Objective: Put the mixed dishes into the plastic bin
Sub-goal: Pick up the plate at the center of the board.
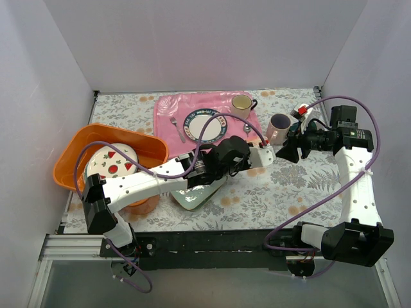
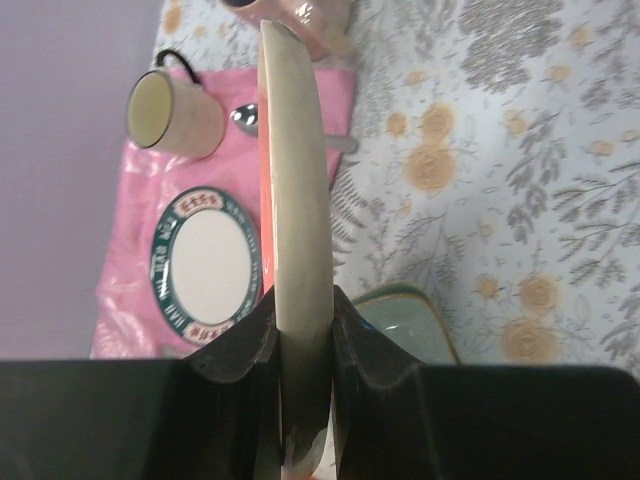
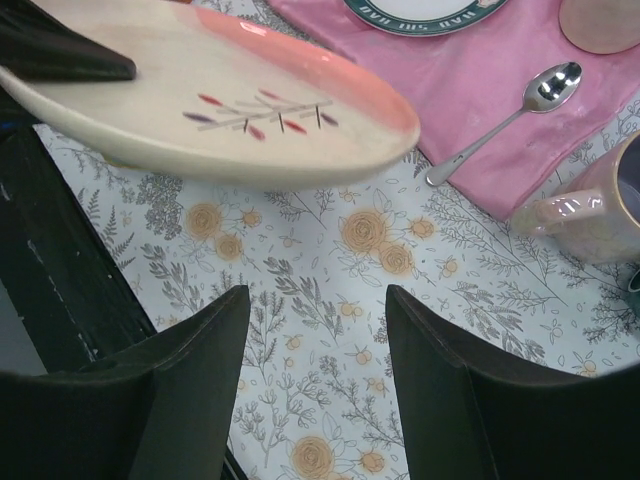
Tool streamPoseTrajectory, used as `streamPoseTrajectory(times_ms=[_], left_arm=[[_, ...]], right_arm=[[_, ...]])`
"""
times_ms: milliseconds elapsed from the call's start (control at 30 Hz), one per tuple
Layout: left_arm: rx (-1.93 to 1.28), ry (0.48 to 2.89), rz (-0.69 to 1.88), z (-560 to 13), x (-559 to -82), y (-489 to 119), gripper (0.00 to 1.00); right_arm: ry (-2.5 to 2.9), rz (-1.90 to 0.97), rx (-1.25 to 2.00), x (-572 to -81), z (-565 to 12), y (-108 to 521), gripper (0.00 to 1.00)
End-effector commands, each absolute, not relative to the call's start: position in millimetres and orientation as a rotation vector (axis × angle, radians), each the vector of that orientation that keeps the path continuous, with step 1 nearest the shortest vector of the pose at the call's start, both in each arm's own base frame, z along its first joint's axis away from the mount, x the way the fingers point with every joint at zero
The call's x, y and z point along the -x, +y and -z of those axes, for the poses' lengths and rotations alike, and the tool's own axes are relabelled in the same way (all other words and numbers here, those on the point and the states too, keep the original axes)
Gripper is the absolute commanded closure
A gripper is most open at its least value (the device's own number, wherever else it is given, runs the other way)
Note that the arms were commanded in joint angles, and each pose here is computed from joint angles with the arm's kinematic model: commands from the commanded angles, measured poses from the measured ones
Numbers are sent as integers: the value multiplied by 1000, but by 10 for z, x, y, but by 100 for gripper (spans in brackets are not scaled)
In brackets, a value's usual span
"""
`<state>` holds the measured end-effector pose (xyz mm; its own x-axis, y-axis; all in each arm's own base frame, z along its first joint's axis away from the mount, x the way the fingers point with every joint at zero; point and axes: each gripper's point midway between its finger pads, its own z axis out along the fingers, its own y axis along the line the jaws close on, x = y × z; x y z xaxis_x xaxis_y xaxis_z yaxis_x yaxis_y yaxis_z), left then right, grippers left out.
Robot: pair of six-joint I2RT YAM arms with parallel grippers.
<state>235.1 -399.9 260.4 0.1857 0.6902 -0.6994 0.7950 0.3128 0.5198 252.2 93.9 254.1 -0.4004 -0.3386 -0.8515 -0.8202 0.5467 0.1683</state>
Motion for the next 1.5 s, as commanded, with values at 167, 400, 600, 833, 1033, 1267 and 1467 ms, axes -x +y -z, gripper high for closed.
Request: streamPoseTrajectory(times_ms=[167,400,600,833,1033,1267,1467], left_arm=[[-1108,1492,-263,-3534,-2722,-3310,100],[-994,1501,-398,-3737,-2788,-3018,100],[-909,1519,-486,-3813,-2859,-2720,100],[-830,1555,-556,-3845,-2955,-2402,100],[-768,1630,-619,-3732,-3090,-2044,100],[-681,1694,-702,-3635,-3174,-1550,100],[-602,1753,-748,-3484,-3202,-1093,100]], right_arm=[[1965,-725,915,-2568,-2496,907,36],[1976,-734,904,-2561,-2419,906,35],[1984,-738,903,-2535,-2375,907,35],[1982,-747,907,-2513,-2355,917,35],[1976,-754,917,-2482,-2349,929,35],[1984,-766,918,-2458,-2304,935,35],[1988,-773,919,-2455,-2275,936,35]])
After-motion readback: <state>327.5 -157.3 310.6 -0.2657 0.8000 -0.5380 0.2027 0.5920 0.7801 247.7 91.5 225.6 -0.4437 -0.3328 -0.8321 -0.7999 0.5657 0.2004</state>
